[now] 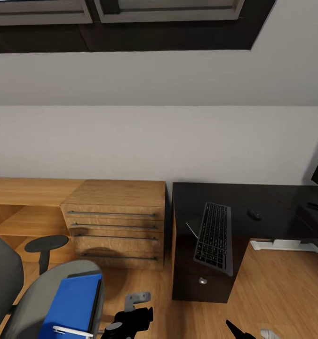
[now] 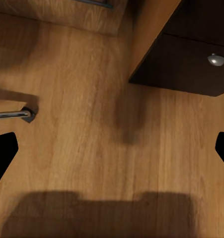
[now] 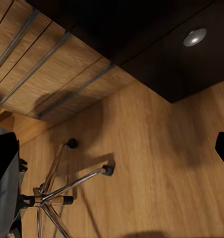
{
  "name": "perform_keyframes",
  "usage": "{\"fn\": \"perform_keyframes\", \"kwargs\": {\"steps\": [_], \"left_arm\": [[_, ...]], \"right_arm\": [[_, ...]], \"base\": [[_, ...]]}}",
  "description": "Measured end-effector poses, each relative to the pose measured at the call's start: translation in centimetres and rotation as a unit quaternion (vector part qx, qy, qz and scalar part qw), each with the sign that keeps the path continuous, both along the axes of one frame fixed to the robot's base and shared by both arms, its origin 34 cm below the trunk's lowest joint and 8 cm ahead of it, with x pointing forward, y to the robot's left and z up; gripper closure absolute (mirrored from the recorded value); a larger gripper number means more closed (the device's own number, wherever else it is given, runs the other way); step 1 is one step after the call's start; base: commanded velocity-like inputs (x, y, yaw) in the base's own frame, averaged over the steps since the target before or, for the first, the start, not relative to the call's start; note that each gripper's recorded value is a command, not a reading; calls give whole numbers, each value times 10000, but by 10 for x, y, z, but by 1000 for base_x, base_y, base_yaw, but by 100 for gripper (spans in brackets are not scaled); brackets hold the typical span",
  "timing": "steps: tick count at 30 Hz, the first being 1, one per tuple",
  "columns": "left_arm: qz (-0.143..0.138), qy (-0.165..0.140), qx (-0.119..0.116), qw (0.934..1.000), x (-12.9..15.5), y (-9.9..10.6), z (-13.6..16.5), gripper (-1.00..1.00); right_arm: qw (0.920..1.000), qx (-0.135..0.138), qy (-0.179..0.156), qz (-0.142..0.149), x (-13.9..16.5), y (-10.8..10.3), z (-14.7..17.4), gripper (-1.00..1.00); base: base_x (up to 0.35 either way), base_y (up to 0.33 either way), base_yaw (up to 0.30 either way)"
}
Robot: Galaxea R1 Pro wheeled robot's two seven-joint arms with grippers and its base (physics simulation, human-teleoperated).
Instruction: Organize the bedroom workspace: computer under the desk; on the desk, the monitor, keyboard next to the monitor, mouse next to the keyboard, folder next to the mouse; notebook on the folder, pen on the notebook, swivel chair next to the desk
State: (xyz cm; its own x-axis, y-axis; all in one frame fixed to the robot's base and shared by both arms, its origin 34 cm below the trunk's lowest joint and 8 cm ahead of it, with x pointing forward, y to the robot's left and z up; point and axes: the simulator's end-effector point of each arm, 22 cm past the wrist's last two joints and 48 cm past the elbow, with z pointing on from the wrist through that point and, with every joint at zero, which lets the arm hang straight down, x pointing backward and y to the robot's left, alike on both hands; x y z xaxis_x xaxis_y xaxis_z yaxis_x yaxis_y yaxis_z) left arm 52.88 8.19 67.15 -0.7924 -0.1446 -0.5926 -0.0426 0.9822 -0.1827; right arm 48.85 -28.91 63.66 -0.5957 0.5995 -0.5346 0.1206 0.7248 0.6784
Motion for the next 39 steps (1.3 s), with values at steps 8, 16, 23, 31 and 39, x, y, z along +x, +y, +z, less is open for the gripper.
{"fn": "perform_keyframes", "kwargs": {"steps": [8,16,23,31,39], "left_arm": [[-14,-3,16,10000,-1,-1,-14,-100],[-23,2,15,10000,-3,-2,-29,-100],[-11,-6,19,10000,-3,-1,-41,-100],[35,-160,-41,9999,4,0,-42,-100],[41,-247,-74,9997,7,0,-48,-100]], "right_arm": [[10000,-8,-9,12,-1,2,-14,-100],[10000,20,-31,3,-1,2,-28,-100],[9977,234,-637,-10,25,36,-1,-100],[9839,874,-1532,-292,62,50,64,-100],[9659,1908,-1573,-767,97,52,88,-100]], "base": [[0,0,0],[0,0,0],[0,0,0],[0,0,0],[0,0,0]]}}
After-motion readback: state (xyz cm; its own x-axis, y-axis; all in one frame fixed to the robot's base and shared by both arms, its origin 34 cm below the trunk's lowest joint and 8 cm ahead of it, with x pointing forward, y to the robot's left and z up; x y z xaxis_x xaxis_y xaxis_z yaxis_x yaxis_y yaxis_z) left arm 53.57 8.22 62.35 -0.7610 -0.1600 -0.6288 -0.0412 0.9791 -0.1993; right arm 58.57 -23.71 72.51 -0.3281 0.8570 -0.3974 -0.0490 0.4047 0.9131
